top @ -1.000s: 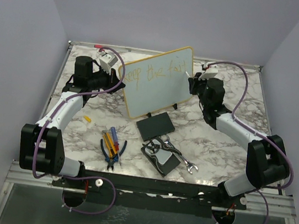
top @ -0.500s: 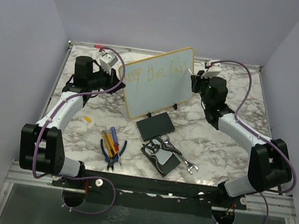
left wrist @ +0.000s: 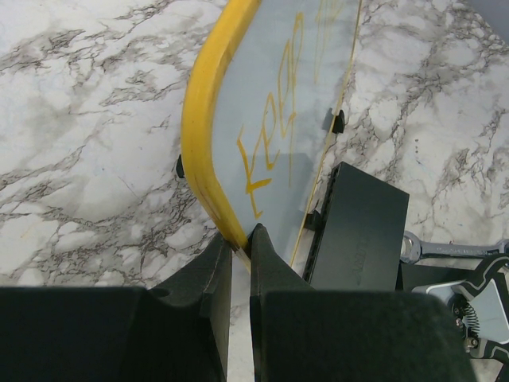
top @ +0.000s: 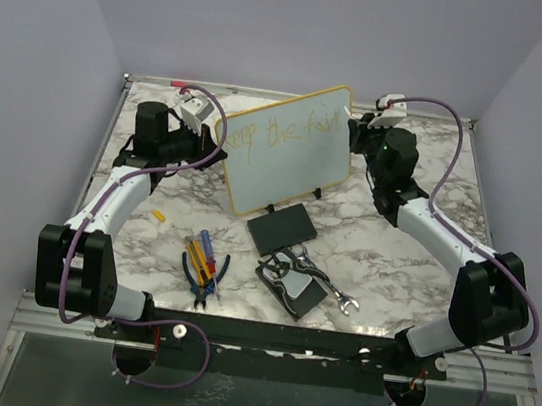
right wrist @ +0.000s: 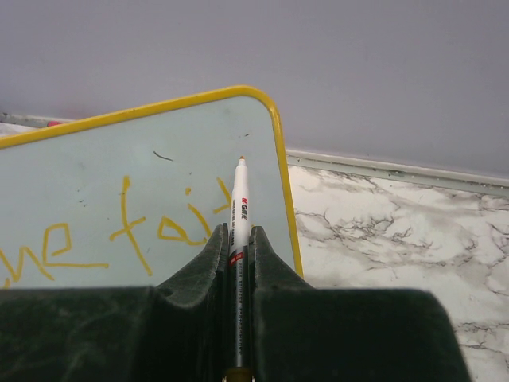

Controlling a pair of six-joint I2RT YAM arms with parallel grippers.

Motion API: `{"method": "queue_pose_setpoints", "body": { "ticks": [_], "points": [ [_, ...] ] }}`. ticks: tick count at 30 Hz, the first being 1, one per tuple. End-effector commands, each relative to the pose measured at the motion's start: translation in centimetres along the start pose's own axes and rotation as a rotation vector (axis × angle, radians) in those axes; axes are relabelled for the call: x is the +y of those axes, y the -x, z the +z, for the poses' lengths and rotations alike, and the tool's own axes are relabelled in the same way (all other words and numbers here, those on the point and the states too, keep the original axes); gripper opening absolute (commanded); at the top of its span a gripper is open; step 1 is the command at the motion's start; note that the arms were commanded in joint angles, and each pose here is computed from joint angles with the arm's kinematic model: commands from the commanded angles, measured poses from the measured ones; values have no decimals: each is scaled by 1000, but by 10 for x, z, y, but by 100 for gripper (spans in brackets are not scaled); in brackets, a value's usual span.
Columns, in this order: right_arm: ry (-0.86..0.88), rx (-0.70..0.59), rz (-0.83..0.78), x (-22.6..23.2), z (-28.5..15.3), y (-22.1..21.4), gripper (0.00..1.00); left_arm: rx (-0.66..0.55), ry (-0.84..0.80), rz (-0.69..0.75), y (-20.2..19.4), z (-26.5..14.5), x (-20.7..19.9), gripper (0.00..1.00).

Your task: Write a sentence on the whiteboard

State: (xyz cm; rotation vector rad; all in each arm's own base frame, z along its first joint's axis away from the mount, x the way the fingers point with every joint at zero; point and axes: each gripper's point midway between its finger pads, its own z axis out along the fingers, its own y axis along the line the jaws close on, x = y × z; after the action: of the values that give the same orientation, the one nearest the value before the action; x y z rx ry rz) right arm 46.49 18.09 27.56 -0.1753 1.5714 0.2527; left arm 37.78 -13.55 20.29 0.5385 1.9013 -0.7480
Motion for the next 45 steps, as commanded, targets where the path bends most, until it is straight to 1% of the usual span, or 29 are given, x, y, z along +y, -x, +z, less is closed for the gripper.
{"method": "queue_pose_setpoints", "body": {
  "ticks": [1,13,33,39,45],
  "points": [
    [-4,-14,-18,1,9,5,1,87,17,-10,-28,1,2,0],
    [2,10,-34,3,19,-6,1,87,15,-9,-28,2,2,0],
    [3,138,-1,0,-1,-68,1,83,10,-6,-26,1,1,0],
    [4,137,3,0,-1,-68,1,83,8,-6,-27,1,1,0],
    [-15,93,5,-2,3,-51,1,83,10,-6,-27,1,1,0]
  ]
}}
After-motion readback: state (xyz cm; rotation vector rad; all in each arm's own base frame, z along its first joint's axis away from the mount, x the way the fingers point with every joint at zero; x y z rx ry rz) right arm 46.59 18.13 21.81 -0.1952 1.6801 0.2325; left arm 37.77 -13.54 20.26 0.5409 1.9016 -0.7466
